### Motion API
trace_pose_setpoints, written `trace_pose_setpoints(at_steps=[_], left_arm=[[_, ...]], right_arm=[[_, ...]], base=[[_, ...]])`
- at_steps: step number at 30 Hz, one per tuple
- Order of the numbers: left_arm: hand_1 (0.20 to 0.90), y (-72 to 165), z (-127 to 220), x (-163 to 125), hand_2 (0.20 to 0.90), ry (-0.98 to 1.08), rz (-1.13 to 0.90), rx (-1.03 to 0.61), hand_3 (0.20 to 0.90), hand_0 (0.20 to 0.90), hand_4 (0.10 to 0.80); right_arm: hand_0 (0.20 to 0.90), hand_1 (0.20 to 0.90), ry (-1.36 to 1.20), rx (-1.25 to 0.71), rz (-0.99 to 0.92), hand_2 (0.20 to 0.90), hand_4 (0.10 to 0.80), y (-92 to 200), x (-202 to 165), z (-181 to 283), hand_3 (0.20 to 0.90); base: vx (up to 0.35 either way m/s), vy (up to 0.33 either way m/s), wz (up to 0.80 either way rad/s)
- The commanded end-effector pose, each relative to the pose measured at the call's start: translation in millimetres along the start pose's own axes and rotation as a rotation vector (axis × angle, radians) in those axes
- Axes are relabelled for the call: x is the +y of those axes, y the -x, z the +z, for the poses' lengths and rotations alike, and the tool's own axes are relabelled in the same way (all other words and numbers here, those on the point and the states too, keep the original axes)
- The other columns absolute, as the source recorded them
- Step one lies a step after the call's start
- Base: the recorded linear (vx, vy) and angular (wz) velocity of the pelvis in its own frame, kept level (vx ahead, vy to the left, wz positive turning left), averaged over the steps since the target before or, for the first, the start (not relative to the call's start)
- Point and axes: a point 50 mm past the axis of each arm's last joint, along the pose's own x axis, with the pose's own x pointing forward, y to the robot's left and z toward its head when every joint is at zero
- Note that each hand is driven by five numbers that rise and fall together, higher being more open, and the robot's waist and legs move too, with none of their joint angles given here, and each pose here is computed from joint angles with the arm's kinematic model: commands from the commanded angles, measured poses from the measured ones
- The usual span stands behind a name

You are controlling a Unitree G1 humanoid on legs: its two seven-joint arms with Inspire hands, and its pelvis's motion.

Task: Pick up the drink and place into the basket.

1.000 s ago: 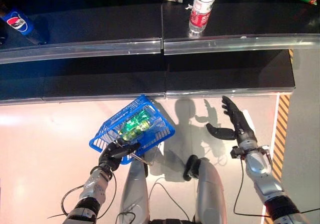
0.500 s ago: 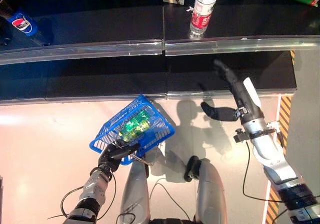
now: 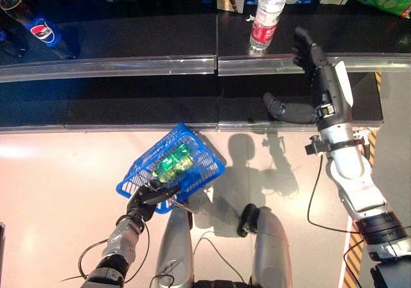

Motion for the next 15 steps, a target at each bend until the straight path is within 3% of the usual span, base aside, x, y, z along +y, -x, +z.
trace_pose_setpoints(at_steps=[1, 15], left_arm=[[0.3, 46, -41, 34, 0.3, -0.089, -0.004, 0.162, 0.2, 0.3, 0.1], [0.3, 44, -46, 29, 0.3, -0.124, -0.025, 0.232, 0.2, 0.3, 0.1]], right_arm=[[0.9, 0.9, -0.065, -0.288, -0.155, 0.9, 0.8, -27, -32, 54, 0.9], [0.9, 0.9, -0.14, -0.101, -0.312, 0.9, 0.8, -72, -67, 38, 0.9]], base=[[0.0, 0.0, 0.0], [0.046, 0.009, 0.06]])
